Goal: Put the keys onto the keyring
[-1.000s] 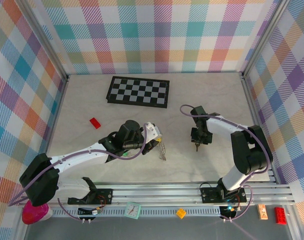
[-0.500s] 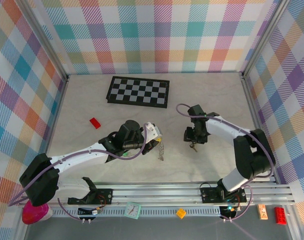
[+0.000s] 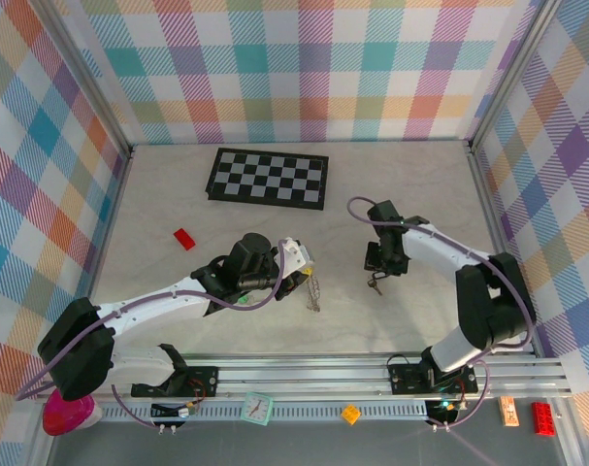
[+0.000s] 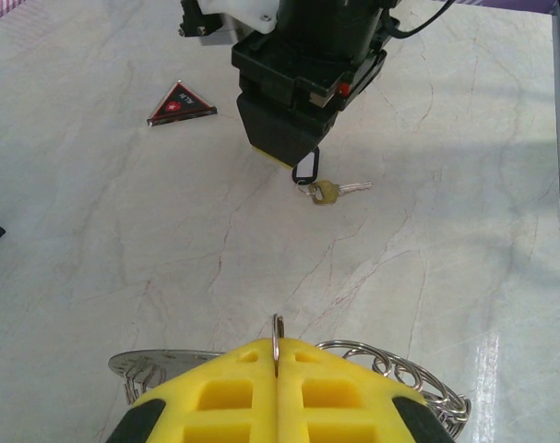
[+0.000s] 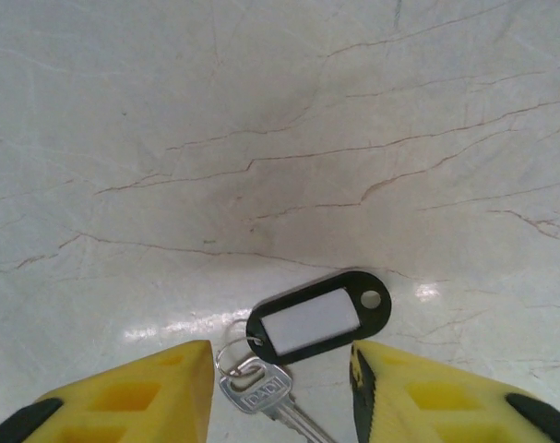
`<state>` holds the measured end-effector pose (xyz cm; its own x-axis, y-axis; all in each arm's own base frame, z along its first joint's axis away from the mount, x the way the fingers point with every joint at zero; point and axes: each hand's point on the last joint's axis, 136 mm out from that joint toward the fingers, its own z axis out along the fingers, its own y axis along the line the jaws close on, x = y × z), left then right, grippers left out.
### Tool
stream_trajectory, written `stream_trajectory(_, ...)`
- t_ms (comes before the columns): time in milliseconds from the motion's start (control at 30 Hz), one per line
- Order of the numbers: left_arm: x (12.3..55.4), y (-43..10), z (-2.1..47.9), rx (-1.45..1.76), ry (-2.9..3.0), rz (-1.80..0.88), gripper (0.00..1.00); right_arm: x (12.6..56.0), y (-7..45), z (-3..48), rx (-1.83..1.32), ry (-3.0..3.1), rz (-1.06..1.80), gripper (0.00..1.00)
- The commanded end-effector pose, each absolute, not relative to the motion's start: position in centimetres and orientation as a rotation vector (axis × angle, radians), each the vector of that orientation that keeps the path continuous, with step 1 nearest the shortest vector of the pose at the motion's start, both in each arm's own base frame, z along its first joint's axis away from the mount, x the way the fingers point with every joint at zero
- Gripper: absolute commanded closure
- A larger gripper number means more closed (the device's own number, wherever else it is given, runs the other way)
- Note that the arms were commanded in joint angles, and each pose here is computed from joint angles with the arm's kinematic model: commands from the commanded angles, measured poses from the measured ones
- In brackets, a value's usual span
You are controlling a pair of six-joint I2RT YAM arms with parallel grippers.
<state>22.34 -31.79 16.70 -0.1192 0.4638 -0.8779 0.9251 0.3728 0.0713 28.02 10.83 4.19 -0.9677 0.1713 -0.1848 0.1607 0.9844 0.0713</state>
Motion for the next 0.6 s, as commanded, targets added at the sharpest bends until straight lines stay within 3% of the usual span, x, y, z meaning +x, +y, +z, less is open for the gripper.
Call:
stream_trajectory(0,22.8,-32.4,19.4,1.207,1.664,-0.667,1.00,28.4,12.2,4.2,0.199,2.955,0.123,0.59)
stream_trajectory(233,22.9,-32.4,19.2,1.209,1.668,-0.666,1.00,27.5,12.5,3.7,0.117,2.991,0.018,0.55)
stream_trajectory(567,22.9,-32.5,19.1,1.210,1.669,-0.670,1.00,26.4,12.4,2.3,0.039,3.036,-0.129,0.59)
